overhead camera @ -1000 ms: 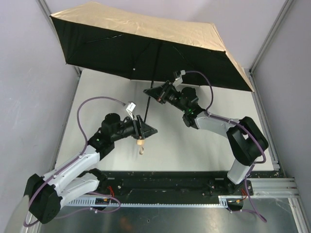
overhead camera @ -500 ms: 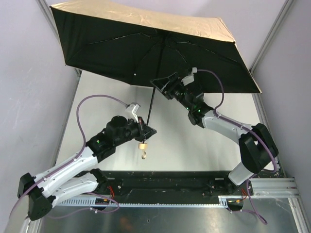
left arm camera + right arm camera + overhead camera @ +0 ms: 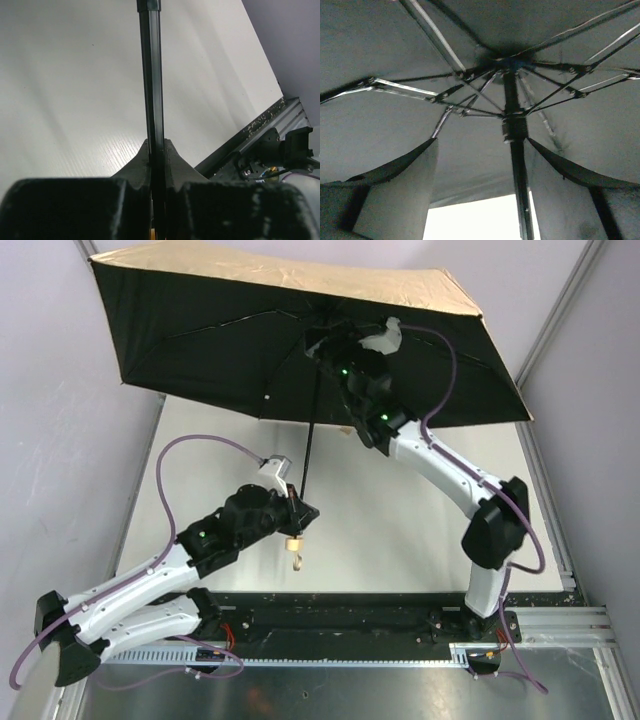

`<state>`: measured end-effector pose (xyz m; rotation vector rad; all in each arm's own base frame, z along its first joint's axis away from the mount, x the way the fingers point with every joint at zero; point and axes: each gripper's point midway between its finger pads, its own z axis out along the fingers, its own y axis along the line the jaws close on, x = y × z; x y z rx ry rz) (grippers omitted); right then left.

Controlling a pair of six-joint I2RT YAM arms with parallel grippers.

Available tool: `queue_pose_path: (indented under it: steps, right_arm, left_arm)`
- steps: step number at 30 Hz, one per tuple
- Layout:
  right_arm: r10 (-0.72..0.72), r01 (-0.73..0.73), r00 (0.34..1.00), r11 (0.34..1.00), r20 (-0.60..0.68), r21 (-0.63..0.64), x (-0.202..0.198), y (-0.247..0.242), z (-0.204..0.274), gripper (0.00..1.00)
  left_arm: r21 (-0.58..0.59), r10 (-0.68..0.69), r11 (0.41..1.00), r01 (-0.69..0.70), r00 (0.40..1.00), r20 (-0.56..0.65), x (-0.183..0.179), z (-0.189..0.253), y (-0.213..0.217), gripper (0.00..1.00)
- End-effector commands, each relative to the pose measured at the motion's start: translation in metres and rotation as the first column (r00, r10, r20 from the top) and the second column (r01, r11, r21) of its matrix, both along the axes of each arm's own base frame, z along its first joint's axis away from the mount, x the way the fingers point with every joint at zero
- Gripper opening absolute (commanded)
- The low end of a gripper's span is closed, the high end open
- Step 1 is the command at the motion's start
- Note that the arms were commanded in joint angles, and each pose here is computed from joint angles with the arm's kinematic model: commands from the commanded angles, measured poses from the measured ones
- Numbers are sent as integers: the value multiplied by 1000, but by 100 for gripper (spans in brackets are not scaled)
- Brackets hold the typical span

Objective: Put away the umbrella

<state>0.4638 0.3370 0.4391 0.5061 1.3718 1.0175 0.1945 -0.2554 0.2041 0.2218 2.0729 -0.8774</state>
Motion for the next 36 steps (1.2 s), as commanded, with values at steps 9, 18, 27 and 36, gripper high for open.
queue_pose_path:
  steps: [9,18,27,36]
  right_arm:
    - [-154,138,981,981,-117,-137,51,-9,-14,57]
    - [-93,83,986,993,-140,-80,67,-30,-16,57]
    - [-124,111,980,990,-156,-89,83,-29,-6,53]
    - [-220,206,963,973,-158,-104,82,-49,8,19]
  left_arm:
    - [-56,1,998,7,992,128,2,44,0,0]
    - [-58,2,998,5,992,129,2,43,1,0]
    - [-51,3,999,3,994,109,0,34,2,0]
    - [-32,27,999,-24,995,97,3,23,5,0]
